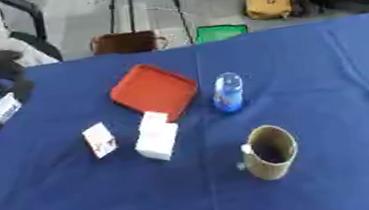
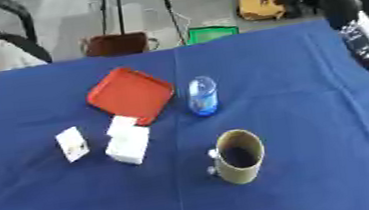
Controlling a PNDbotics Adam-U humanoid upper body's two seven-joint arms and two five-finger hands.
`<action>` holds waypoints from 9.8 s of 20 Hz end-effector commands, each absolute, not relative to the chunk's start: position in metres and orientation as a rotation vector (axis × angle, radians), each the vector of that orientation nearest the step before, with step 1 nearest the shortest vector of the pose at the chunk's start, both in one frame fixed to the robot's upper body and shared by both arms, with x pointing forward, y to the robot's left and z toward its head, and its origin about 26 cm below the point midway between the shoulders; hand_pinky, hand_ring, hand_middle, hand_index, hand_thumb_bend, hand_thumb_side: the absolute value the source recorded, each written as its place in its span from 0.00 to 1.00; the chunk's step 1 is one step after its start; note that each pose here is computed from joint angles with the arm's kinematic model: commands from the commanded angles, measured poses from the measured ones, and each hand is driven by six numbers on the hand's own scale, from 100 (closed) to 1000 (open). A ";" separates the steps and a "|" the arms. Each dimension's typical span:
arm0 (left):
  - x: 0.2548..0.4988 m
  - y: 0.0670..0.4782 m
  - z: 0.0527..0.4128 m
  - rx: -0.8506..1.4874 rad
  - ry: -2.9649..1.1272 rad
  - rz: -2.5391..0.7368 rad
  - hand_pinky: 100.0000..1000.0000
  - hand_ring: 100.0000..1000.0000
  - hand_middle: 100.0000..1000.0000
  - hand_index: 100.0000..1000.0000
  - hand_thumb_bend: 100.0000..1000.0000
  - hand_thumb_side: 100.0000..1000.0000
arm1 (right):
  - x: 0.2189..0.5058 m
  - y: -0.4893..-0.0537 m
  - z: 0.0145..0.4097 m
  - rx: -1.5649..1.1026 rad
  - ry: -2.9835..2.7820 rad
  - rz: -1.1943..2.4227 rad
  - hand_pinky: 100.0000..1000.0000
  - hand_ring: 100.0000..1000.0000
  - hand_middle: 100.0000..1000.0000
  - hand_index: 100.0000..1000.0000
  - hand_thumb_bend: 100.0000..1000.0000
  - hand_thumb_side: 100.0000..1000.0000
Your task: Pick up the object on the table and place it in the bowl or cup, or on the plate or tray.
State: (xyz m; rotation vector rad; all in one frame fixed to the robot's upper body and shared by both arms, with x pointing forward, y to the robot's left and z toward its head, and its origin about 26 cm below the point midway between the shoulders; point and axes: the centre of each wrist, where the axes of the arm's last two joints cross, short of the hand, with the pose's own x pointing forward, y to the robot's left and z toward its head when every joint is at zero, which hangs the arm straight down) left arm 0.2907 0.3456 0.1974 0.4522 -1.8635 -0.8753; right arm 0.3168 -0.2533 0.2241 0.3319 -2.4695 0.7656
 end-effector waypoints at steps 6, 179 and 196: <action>0.288 0.350 0.210 0.497 -1.871 -0.912 0.51 0.67 0.65 0.85 0.22 0.39 | 0.315 -0.258 0.234 0.296 -2.489 0.790 0.73 0.63 0.67 0.77 0.16 0.47; 0.466 0.309 0.141 1.315 -1.629 -1.647 0.76 0.72 0.71 0.78 0.54 0.00 | 0.318 -0.242 0.229 0.432 -2.463 0.864 0.74 0.62 0.67 0.77 0.15 0.48; 0.439 0.325 0.212 1.106 -2.047 -1.229 0.72 0.84 0.87 0.92 0.70 0.43 | 0.318 -0.246 0.230 0.409 -2.468 0.848 0.74 0.62 0.67 0.77 0.15 0.48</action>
